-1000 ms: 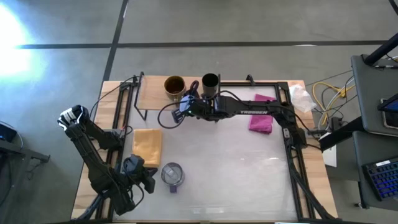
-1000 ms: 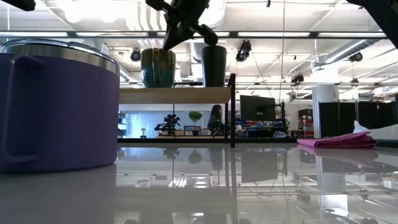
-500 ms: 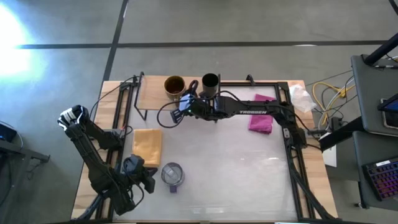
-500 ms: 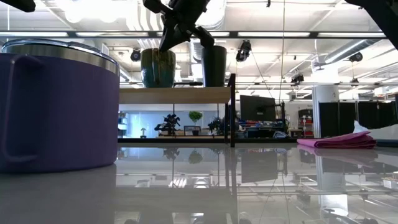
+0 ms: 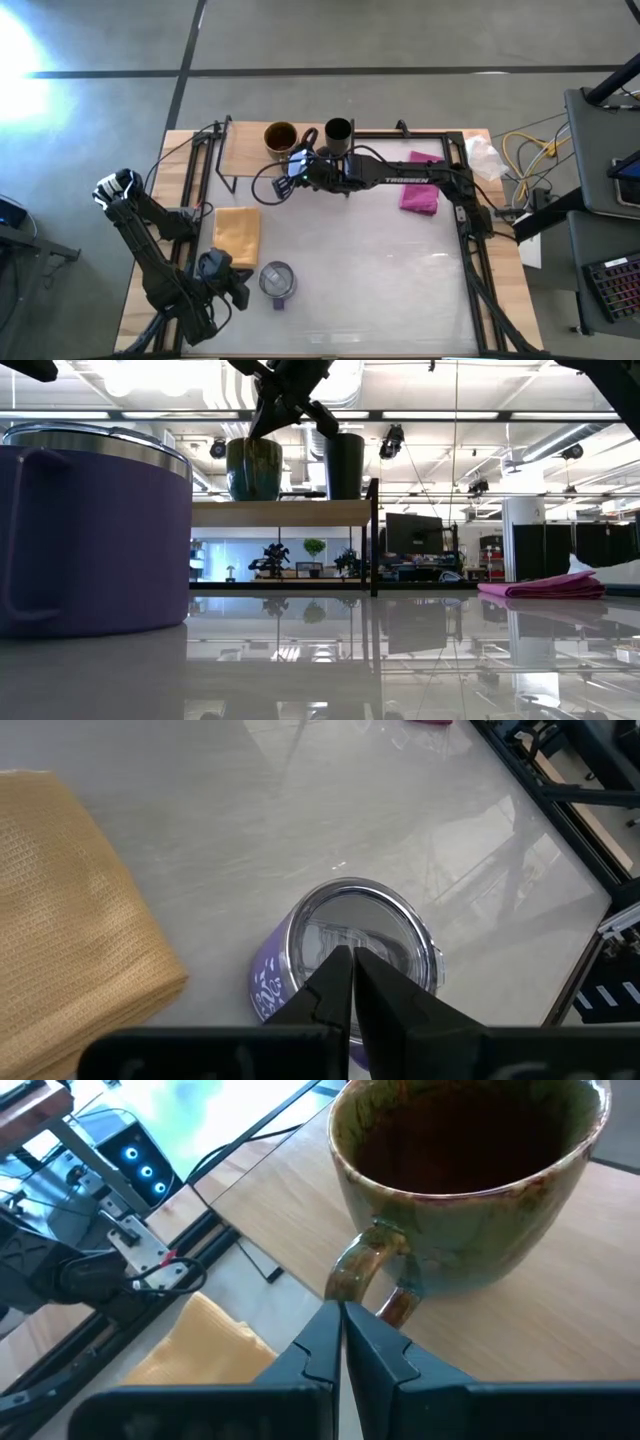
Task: Stack small to large cups/mugs on shelf
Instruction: Adjust the green mug on the shelf, then put the purple mug on the shelf
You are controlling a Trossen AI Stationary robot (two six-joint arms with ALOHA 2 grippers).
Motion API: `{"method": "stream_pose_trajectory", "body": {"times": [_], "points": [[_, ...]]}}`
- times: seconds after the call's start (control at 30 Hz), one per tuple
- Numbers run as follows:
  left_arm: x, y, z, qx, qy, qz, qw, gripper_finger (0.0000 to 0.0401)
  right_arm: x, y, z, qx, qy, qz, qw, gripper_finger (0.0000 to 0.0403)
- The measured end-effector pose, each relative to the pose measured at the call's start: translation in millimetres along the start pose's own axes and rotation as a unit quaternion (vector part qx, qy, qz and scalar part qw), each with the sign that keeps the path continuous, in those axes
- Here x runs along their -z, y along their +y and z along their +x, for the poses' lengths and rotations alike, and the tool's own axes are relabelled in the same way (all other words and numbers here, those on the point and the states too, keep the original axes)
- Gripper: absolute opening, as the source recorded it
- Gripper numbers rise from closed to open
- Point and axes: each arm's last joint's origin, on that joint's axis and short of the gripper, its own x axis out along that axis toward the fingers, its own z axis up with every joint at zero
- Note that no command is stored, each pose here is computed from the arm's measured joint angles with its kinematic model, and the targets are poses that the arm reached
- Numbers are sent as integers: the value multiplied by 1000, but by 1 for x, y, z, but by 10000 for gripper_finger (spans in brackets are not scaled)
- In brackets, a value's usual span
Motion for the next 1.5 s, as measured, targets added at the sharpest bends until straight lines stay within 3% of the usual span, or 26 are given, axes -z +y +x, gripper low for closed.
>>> {"method": "stream_pose_trajectory", "body": {"times": [0.57, 1.17, 1.5], "points": [[0, 0, 0, -1, -1, 1, 1000, 0, 7, -4, -1, 22, 34, -31, 999, 11], [0, 0, 0, -1, 3, 10, 1000, 0, 14, -3, 23, 2, 31, -9, 999, 11], [1, 0, 0, -1, 8, 13, 1000, 0, 6, -6, -2, 57, 32, -43, 997, 11]]}}
